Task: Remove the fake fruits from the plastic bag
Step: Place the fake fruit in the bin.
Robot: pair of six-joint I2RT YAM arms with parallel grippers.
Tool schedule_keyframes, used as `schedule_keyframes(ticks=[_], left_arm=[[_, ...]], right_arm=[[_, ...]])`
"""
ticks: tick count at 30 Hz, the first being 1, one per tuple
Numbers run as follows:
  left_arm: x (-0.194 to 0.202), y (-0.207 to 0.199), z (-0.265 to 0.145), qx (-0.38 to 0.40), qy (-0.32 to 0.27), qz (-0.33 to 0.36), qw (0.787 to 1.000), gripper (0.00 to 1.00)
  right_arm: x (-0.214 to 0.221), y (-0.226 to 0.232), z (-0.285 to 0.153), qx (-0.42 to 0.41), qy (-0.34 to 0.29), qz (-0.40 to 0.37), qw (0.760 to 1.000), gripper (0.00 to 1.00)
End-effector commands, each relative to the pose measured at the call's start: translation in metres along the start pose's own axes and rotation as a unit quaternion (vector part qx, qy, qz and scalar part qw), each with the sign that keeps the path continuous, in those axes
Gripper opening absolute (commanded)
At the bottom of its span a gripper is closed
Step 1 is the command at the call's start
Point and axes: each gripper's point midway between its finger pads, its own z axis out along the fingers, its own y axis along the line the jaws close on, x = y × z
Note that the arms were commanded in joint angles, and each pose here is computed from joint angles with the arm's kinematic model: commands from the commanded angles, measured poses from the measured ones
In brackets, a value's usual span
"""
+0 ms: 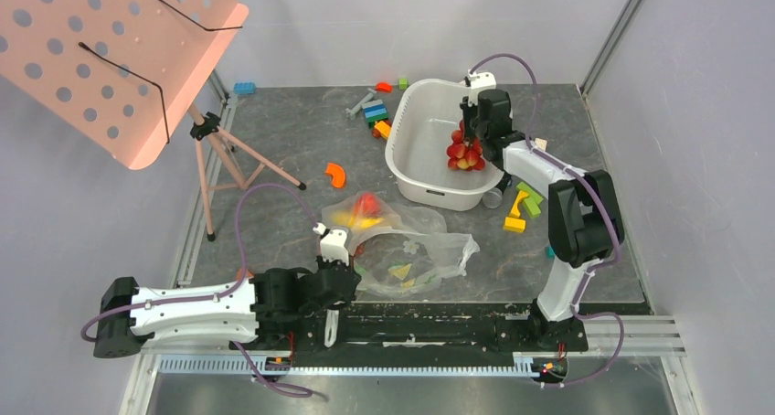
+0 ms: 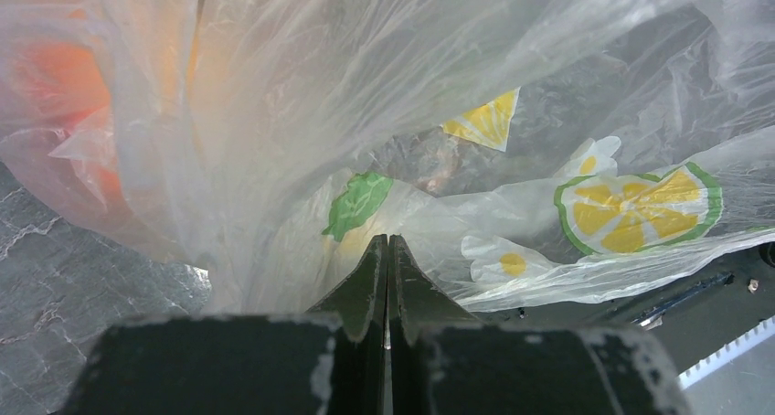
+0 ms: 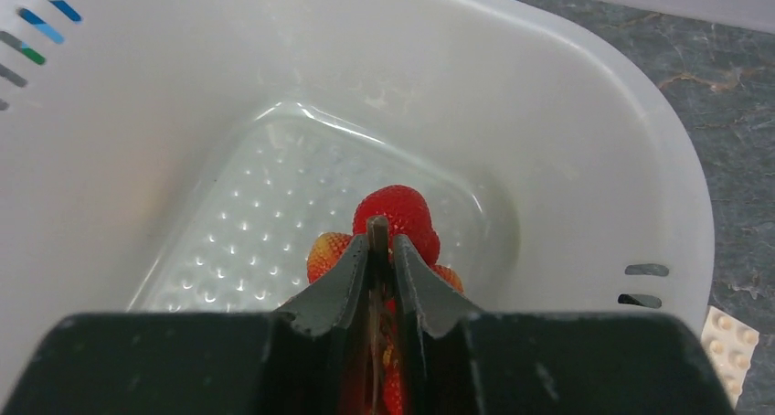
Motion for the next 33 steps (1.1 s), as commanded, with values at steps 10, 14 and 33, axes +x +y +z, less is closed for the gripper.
schedule_keyframes(ticks=[10, 14, 33], left_arm=[[-0.016, -0.017, -0.004, 0.020, -0.017, -0.007, 1.000, 0.02], [-0.016, -0.016, -0.004, 0.019, -0.018, -0.006, 1.000, 0.02], [-0.050, -0.030, -0.020, 0.031, -0.052, 0.005, 0.998, 0.02]], right_arm=[[-0.018, -0.016, 0.010, 0.030, -0.014, -0.006, 0.999, 0.44], [-0.044, -0.018, -0.004, 0.031, -0.043, -0.009, 0.999, 0.57], [-0.119, 0.062, -0.207, -0.073, -0.205, -0.036, 0.975, 0.71]])
